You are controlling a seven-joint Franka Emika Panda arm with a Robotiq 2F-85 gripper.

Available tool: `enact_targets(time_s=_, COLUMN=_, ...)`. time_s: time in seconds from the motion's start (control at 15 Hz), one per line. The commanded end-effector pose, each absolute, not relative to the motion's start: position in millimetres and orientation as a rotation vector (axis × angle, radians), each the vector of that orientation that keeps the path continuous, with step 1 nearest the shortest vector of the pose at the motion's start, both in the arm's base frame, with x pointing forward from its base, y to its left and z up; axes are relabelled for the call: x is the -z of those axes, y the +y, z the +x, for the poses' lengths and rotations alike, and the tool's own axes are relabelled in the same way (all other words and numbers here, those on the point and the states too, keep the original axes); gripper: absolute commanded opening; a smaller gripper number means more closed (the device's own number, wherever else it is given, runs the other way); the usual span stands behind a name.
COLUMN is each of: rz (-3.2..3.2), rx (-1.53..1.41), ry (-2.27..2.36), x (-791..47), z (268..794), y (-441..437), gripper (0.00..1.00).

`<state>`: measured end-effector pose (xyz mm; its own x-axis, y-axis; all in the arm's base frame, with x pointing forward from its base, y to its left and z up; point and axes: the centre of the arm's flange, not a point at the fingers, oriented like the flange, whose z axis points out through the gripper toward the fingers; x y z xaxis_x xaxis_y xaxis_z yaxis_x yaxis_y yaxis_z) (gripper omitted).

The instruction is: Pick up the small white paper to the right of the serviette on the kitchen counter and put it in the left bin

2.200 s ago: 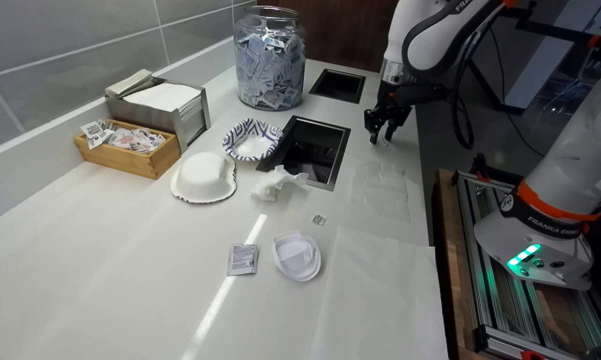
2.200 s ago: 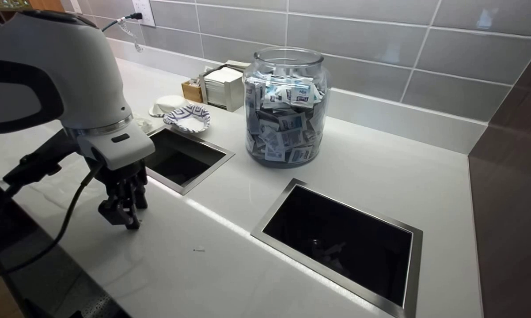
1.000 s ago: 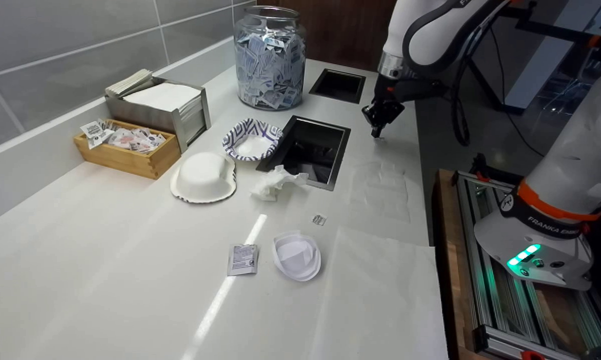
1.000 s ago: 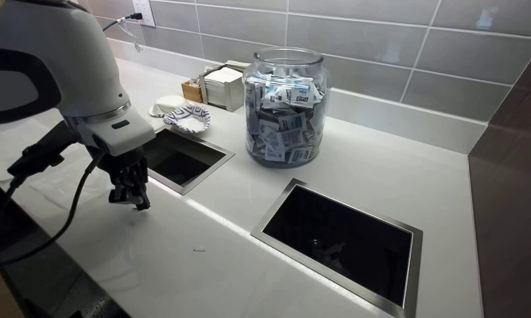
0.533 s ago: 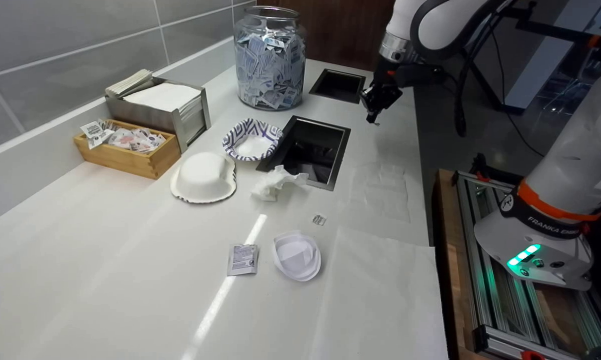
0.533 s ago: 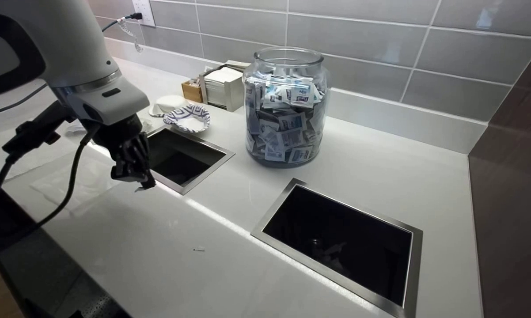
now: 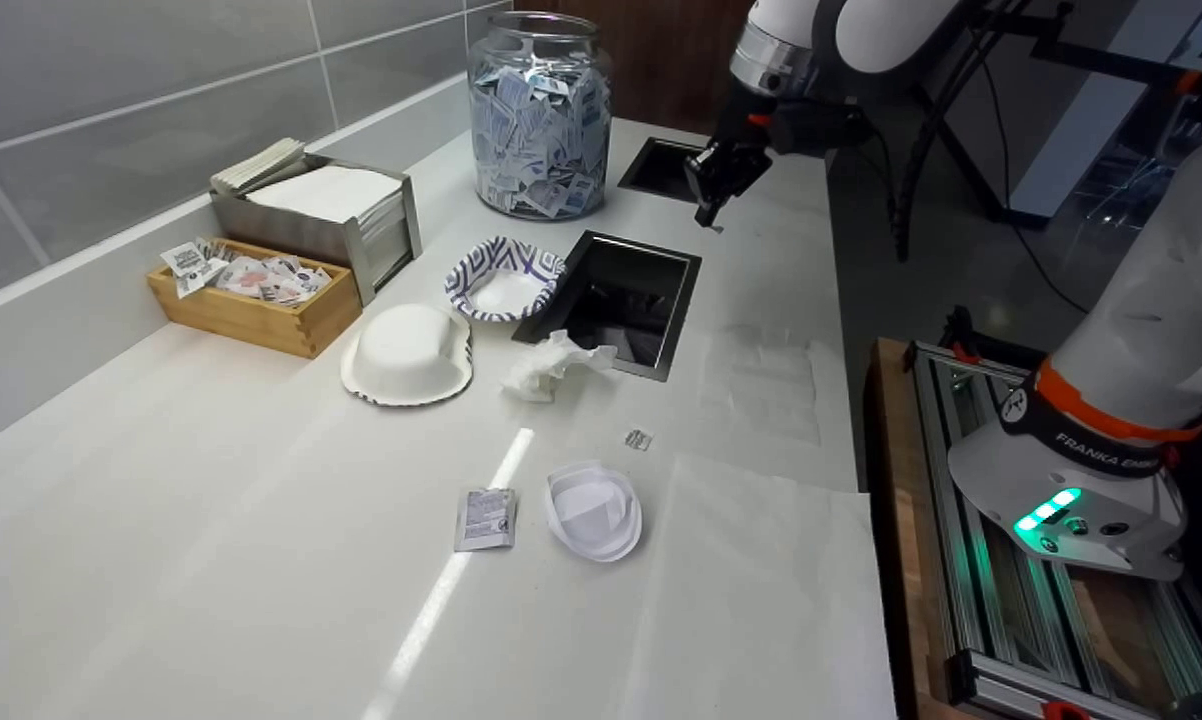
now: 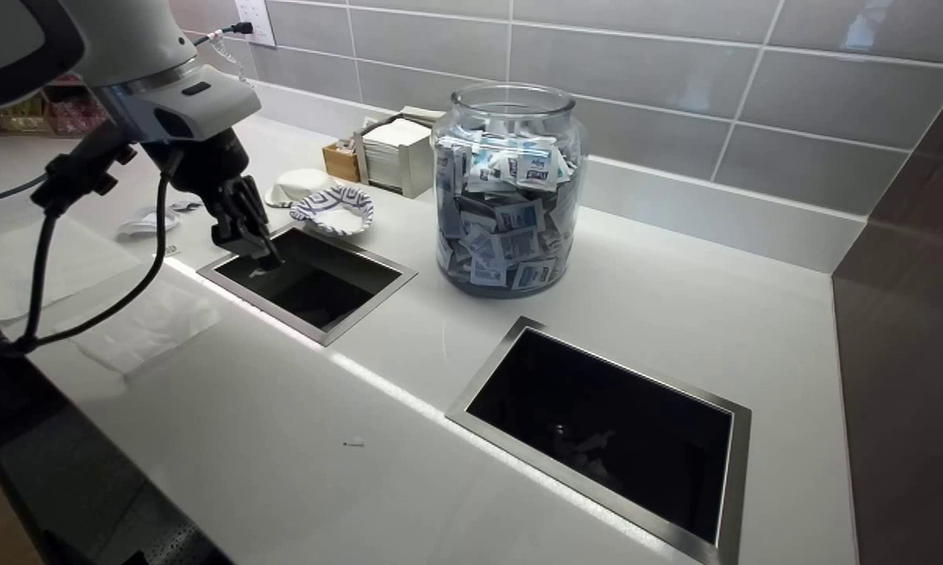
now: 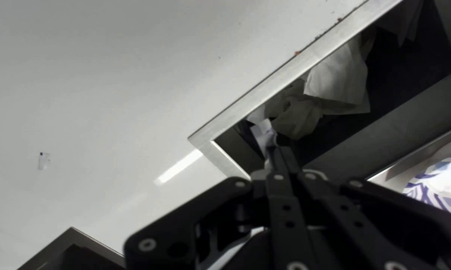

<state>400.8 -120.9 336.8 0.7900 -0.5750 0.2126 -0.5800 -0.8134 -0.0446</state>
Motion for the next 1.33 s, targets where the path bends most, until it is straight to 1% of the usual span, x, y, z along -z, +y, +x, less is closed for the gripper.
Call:
enact_targets(time_s=0.0, rz=2.971, rx=-0.350, ry=-0.899, x=-340.6, z=429.6, y=-113.9, gripper=0.00)
enact_targets(time_s=0.4, rz=3.000, rx=-0.347, ry=-0.776, x=-341.1, z=456.7, y=-92.2, gripper=0.00)
enact_targets(time_s=0.47, rz=3.003, rx=-0.345, ry=-0.763, x=-340.0, z=458.4, y=-89.3, gripper=0.12)
enact_targets(time_s=0.53, rz=3.004, rx=-0.340, ry=-0.751, x=-339.2, z=459.4, y=-86.5, gripper=0.26)
enact_targets(time_s=0.73, rz=3.011, rx=-0.336, ry=-0.728, x=-337.4, z=460.5, y=-81.3, gripper=0.47)
enact_targets(time_s=0.8, rz=3.012, rx=-0.335, ry=-0.724, x=-337.1, z=460.4, y=-80.5, gripper=0.56)
enact_targets(time_s=0.93, rz=3.012, rx=-0.341, ry=-0.719, x=-338.2, z=459.0, y=-79.2, gripper=0.69)
enact_targets(time_s=1.13, rz=2.976, rx=-0.357, ry=-0.754, x=-344.7, z=449.6, y=-73.8, gripper=0.93)
enact_targets(time_s=1.2, rz=2.965, rx=-0.362, ry=-0.776, x=-348.6, z=445.3, y=-72.1, gripper=0.99)
enact_targets(time_s=1.27, rz=2.952, rx=-0.366, ry=-0.816, x=-355.2, z=439.1, y=-71.2, gripper=1.00)
